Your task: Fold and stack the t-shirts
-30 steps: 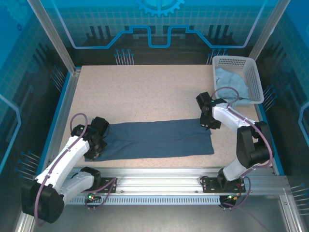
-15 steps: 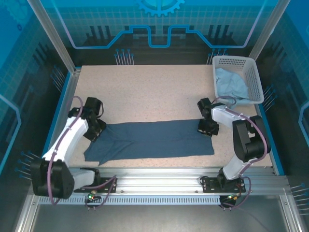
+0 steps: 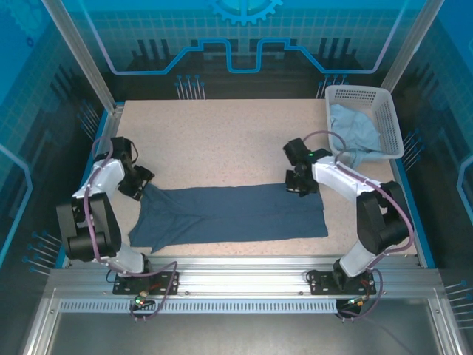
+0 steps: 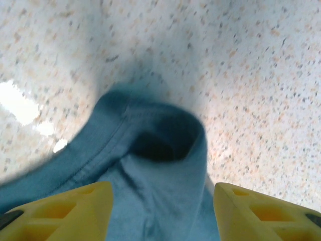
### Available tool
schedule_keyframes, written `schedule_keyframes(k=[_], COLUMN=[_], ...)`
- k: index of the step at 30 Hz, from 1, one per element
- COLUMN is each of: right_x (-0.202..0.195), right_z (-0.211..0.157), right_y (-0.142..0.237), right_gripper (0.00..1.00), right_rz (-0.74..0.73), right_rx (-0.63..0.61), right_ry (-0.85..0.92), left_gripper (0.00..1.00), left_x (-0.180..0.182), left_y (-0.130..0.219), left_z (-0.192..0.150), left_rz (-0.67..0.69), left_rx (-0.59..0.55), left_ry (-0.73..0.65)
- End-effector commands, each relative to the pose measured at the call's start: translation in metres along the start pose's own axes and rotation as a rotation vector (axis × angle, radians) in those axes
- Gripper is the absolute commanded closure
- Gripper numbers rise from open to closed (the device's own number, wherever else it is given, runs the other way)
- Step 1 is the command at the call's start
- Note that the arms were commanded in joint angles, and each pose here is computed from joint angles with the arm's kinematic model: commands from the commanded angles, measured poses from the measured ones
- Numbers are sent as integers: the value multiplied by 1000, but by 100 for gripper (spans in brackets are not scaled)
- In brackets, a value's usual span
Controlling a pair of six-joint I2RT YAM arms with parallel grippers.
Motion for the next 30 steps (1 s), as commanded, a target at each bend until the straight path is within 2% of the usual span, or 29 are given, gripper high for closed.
schedule_keyframes(k=[1,6,10,14,16,22,23,24,26,28,30], right_x=[36,54,49,39,34,25,28,32,40,46,50], right_z=[-2,2,11,29,41,95,104,112,122,129,134], right_y=[-15,-46,-67,-75,-79,-91,-94,-93,-92,-81,-62], right_gripper=[82,83,84,84,84,85,85,84,82,79,74], right_rz=[68,67,-22,-51,-57,-27,3,18,41,55,58], right_rx=[58,165,256,293,302,249,241,229,209,173,124], right_ry=[57,8,-44,-103,-124,-124,-99,-73,-12,20,41], left_gripper=[43,53,70,87,89,86,79,66,51,47,51], left_x=[-8,-6,-7,-24,-37,-77,-81,-85,-88,-88,-85], left_y=[-4,-22,-32,-36,-38,-35,-35,-33,-28,-17,-6], left_z=[8,13,19,27,34,54,56,58,59,58,51], left_rz=[-11,33,61,-11,-54,-131,-139,-147,-151,-169,-213], left_rx=[-1,7,-7,-15,-14,-20,-18,-17,-22,-43,-53], left_ry=[-85,-106,-117,-116,-118,-135,-138,-139,-147,-159,-181])
Point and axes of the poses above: each hand's point on the last joint's axis, 136 mm out from that joint toward the fingers, its own y axis back along the fingers, its own x axis along the line the jaws close on, z = x × y, the point moved 8 cm from there along y, back along the fingers, and after that the axes turned 1 degree about y, right-handed, at the moved point
